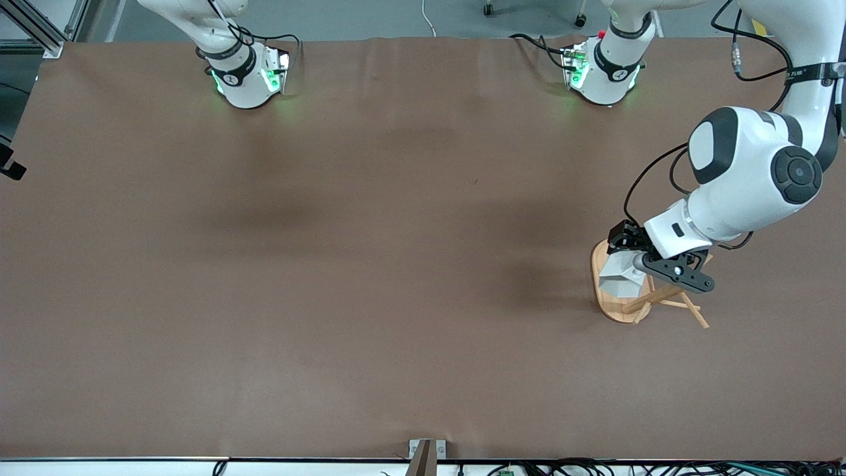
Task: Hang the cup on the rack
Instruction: 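Lower the cup's side hole onto a rack peg with the left gripper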
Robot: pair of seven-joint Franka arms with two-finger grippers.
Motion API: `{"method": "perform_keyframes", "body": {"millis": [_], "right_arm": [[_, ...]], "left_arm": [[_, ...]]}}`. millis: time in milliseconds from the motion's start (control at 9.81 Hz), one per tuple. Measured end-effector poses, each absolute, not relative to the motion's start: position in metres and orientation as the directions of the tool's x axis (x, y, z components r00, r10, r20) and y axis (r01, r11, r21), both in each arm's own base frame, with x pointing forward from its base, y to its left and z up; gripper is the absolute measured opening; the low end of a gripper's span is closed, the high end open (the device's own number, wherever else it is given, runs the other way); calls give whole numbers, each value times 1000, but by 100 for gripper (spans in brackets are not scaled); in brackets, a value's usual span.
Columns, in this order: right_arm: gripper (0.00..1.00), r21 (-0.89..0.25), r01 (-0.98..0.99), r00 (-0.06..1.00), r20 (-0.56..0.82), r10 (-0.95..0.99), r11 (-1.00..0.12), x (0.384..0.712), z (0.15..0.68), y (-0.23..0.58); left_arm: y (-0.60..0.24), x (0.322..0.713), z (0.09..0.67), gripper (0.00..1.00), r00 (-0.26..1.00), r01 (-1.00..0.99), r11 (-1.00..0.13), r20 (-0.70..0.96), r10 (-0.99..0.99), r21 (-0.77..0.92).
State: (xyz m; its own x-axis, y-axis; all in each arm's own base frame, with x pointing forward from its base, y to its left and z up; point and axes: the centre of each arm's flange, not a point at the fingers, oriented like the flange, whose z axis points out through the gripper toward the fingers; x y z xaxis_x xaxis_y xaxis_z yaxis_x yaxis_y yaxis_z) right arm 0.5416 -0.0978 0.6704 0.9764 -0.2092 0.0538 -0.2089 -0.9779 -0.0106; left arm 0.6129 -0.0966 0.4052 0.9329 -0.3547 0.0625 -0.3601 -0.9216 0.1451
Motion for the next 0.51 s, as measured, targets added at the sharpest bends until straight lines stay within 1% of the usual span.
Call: {"method": "perform_keyframes", "body": {"millis": [510], "right_arm": [[100,-11,-209,976,54,-209,-978,542,670,-98]], "left_arm": [[-83,619,391,77,942,-337,-931,60,-331,143]]}}
